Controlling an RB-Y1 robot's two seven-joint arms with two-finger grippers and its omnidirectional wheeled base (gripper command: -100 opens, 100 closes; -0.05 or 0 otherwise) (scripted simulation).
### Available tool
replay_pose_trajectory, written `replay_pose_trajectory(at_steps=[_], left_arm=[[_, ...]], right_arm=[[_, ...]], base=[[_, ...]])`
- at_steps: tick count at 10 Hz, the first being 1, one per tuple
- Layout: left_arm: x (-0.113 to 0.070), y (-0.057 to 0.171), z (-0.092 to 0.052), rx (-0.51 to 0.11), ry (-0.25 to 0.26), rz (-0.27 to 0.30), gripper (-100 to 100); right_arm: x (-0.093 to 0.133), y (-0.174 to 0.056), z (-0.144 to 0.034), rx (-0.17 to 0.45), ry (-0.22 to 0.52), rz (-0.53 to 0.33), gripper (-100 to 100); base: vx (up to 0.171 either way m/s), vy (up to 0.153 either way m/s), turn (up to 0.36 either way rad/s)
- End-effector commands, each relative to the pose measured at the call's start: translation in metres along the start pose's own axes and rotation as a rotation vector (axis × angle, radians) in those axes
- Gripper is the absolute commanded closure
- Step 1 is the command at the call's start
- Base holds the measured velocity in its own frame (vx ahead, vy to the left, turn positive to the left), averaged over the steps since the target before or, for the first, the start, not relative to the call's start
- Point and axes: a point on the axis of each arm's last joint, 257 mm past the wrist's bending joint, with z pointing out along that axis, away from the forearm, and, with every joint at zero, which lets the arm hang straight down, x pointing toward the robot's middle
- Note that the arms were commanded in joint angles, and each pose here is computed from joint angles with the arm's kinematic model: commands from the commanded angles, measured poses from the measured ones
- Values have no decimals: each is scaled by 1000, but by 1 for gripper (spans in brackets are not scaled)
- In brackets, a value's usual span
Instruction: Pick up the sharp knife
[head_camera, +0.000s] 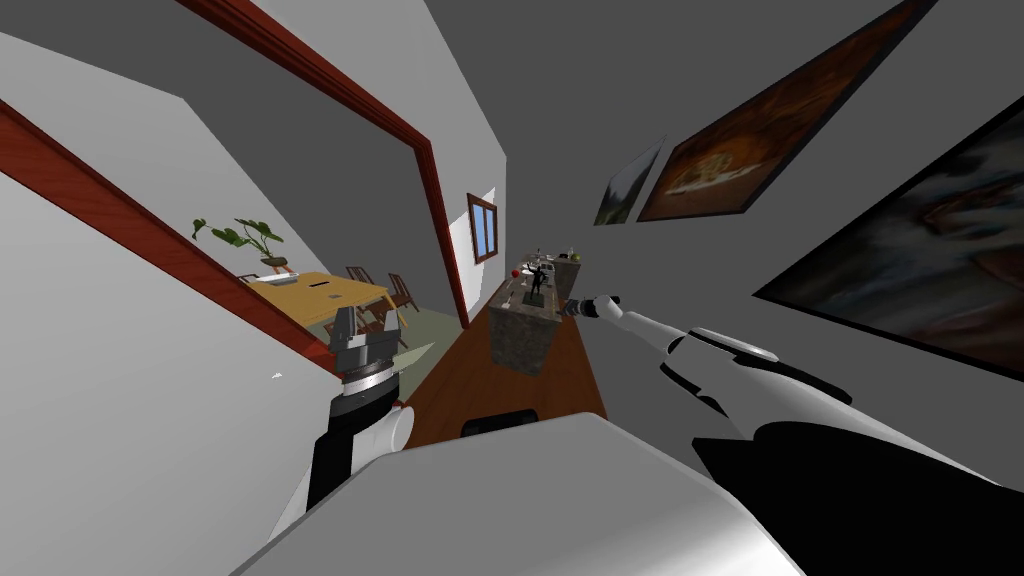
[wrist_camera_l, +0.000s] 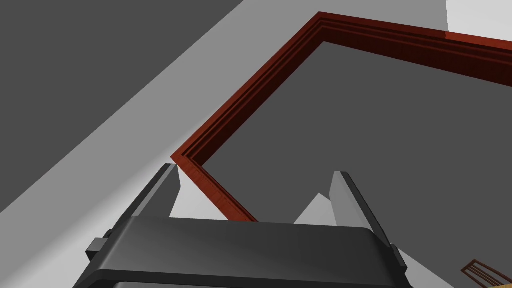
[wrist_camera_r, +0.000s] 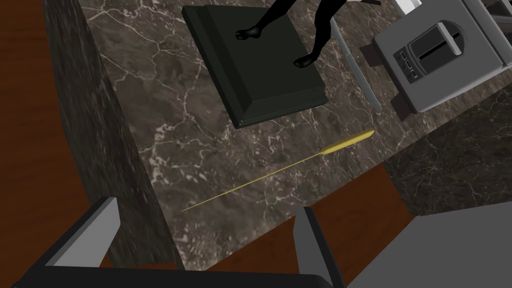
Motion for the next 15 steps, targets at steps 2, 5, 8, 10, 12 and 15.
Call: replay_pose_trajectory(at_steps=[2,5,8,10,12,15], left_arm=[[0,0,0,0,0,0,0],[0,0,0,0,0,0,0],[0,0,0,0,0,0,0],[0,0,0,0,0,0,0],[0,0,0,0,0,0,0],[0,0,0,0,0,0,0]], right_arm=[[0,0,0,0,0,0,-100],[0,0,0,0,0,0,-100],[-30,-21,-1,41,-34,54,-100],[-62,-45,-3,83,-76,106,-100],[-80,-60,-6,109,-97,149,-100],[-125,-93,-17,162,-162,226,-100]], base=[[7,-7,-22],[-6,6,19],[3,26,78],[-3,64,96],[-5,83,81],[-16,46,86]])
